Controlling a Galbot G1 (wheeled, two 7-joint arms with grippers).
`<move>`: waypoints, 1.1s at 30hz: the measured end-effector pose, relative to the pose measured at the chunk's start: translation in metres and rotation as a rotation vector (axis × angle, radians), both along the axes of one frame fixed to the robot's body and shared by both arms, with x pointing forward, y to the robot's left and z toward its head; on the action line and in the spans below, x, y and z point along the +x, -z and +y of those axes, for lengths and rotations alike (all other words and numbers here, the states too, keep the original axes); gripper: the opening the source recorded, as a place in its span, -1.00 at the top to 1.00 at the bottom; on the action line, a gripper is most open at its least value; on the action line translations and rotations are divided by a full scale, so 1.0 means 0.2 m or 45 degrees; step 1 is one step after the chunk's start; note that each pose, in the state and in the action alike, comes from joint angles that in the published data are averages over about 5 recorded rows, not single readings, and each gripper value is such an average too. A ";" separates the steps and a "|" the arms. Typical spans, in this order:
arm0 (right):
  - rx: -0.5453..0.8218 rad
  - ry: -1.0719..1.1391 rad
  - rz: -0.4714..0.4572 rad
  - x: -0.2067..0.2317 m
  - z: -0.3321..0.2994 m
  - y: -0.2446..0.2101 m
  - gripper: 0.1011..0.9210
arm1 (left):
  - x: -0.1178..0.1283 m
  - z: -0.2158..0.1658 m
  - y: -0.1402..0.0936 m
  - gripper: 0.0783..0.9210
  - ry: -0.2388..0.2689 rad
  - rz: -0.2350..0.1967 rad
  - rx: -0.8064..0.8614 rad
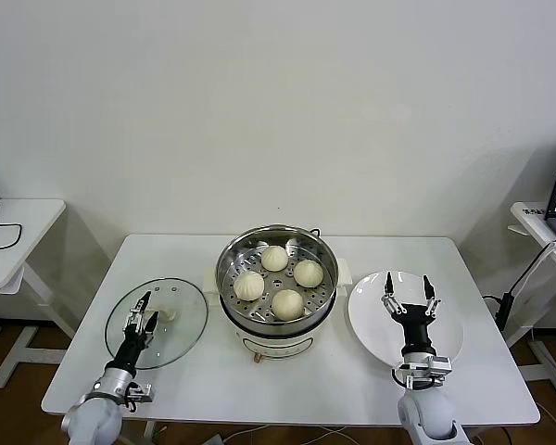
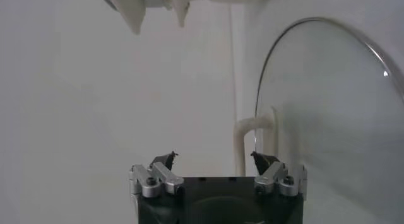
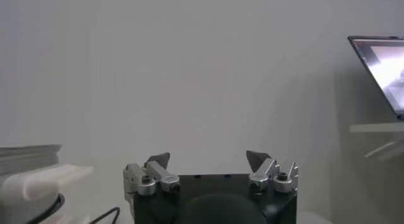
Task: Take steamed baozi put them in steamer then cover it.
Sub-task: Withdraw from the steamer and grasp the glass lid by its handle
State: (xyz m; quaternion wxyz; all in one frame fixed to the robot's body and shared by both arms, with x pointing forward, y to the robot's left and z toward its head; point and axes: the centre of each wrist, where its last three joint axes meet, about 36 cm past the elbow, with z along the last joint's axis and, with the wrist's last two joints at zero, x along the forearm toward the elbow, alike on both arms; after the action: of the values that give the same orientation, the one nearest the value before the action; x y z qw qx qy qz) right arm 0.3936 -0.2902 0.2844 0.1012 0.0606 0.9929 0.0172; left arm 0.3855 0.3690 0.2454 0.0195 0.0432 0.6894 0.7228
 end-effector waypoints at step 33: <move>-0.021 0.010 -0.006 0.01 0.00 0.00 -0.76 | 0.10 0.00 0.06 0.58 -0.060 0.060 -0.006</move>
State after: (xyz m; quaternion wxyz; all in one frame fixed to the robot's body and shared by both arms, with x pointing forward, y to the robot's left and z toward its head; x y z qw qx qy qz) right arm 0.3966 -0.2904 0.2840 0.1042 0.0636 0.9925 0.0087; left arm 0.4045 0.3680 0.2342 -0.0137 0.0440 0.6923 0.7201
